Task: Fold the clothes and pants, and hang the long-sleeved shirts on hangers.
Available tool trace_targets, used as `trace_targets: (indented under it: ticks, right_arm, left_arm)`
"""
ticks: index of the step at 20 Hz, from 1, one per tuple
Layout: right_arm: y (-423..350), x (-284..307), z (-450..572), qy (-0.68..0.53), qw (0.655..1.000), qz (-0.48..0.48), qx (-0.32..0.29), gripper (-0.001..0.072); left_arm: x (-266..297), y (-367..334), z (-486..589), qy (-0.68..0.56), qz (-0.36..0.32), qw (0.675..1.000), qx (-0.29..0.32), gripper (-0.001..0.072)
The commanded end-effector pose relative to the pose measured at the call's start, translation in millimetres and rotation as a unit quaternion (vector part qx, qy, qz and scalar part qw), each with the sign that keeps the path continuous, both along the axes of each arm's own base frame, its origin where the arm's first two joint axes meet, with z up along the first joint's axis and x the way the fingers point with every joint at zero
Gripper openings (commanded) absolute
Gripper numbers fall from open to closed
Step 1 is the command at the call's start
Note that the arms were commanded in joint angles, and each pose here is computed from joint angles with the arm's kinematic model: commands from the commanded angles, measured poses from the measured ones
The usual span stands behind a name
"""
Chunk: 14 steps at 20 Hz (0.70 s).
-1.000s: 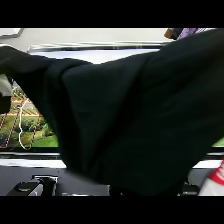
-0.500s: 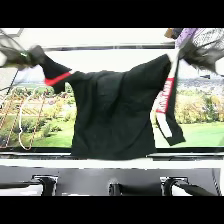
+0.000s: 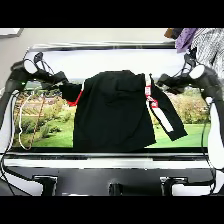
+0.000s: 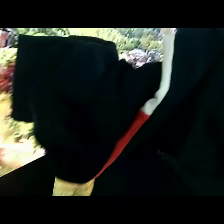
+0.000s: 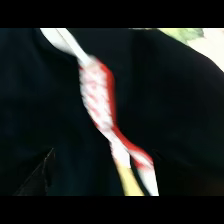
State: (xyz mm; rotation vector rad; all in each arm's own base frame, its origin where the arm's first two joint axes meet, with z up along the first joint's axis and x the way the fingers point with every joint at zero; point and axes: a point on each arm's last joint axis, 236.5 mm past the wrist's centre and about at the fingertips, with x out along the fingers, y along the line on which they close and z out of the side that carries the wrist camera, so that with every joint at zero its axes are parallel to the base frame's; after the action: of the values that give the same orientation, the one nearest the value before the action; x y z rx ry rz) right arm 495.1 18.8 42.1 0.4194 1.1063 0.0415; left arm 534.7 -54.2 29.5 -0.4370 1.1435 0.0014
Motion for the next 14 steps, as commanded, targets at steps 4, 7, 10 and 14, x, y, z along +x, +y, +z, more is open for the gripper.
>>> trace_targets:
  ticks: [4, 7, 10, 14]
  right_arm:
    - [-48, -134, -21, 0.156, 0.987, 0.027, -0.007, 0.0679]
    - [-12, -191, -70, 0.206, 0.976, 0.014, 0.064, 0.0680]
    - [27, -210, -102, 0.210, 0.966, 0.006, 0.149, 0.0679]
    - [38, -208, -126, 0.191, 0.965, -0.013, 0.177, 0.0678]
  left_arm:
    - [-91, 58, 26, 0.083, -0.019, 0.996, 0.009, 0.0720]
    - [-161, 54, -7, 0.123, 0.007, 0.992, -0.020, 0.0720]
    - [-220, 20, -41, 0.132, 0.007, 0.988, -0.082, 0.0720]
    - [-264, -3, -70, 0.168, -0.015, 0.979, -0.112, 0.0720]
